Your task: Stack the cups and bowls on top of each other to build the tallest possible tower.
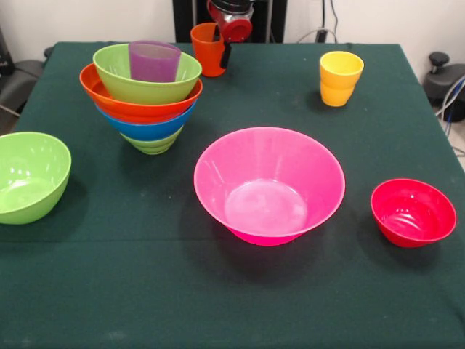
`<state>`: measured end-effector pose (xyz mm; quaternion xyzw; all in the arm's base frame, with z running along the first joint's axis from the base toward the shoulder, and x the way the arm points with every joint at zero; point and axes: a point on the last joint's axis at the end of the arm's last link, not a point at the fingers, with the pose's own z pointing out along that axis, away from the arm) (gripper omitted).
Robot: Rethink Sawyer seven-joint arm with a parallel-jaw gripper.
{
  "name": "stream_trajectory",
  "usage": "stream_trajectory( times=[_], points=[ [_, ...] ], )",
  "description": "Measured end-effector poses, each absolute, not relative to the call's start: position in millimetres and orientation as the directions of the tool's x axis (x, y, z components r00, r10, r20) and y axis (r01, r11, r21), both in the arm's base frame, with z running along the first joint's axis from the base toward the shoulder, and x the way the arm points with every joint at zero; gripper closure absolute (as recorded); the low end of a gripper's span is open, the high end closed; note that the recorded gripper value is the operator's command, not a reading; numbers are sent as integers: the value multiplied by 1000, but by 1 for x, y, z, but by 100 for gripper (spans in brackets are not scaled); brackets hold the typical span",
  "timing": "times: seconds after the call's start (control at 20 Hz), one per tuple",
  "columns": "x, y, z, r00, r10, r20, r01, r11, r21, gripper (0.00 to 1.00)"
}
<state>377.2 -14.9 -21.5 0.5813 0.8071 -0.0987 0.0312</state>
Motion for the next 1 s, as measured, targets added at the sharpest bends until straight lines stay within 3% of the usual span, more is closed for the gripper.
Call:
stream_trajectory(
  times=[0.95, 1.0],
  points=[
    [381, -7, -14, -334, 932, -142, 938, 314, -144, 0],
    [382, -2, -13, -344, 930, -130, 933, 323, -156, 100]
  ],
)
